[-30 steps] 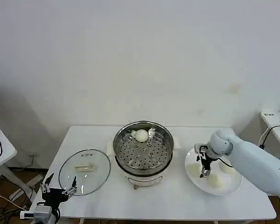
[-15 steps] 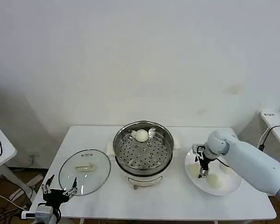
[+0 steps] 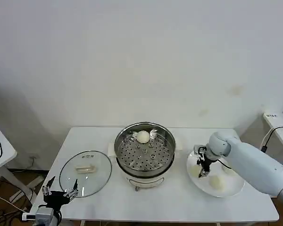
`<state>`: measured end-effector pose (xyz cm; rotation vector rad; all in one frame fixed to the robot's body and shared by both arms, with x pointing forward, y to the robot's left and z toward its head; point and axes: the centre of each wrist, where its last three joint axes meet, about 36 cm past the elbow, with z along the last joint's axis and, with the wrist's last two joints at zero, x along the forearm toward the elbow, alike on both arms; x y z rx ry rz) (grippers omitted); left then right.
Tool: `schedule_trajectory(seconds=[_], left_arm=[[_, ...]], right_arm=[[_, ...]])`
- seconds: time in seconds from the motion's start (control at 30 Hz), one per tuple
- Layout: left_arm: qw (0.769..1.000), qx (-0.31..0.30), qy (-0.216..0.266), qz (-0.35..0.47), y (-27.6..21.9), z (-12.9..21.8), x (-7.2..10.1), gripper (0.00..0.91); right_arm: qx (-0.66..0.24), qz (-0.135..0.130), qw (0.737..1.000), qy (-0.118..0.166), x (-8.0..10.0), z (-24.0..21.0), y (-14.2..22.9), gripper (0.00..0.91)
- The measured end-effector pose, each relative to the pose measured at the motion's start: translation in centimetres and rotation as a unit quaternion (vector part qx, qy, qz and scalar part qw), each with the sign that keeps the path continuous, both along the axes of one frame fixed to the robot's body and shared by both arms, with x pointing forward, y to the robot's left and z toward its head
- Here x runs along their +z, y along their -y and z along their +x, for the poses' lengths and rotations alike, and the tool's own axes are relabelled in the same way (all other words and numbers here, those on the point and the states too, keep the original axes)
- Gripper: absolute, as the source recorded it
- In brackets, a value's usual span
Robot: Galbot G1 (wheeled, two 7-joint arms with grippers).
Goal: Take steamed baozi put them in steamer then cover it.
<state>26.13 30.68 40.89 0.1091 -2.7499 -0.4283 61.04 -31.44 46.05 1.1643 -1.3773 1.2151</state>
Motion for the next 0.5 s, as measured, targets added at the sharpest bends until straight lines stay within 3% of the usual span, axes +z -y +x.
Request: schedule_trajectory(seconds=[0.2,0.5], left_arm=[[1.0,0.004,0.002,-0.002,-0.1,0.2,-0.2,0.907],[1.0,0.006,0.011,-0.006,0.1,0.2,0.5,0.907]], right_arm=[[-0.003,0.001,1.0,0.008,2.5,0.3,0.5,0.635],[-0.007,0.022,0.998,0.052,11.6,2.9,0.1,0.645]])
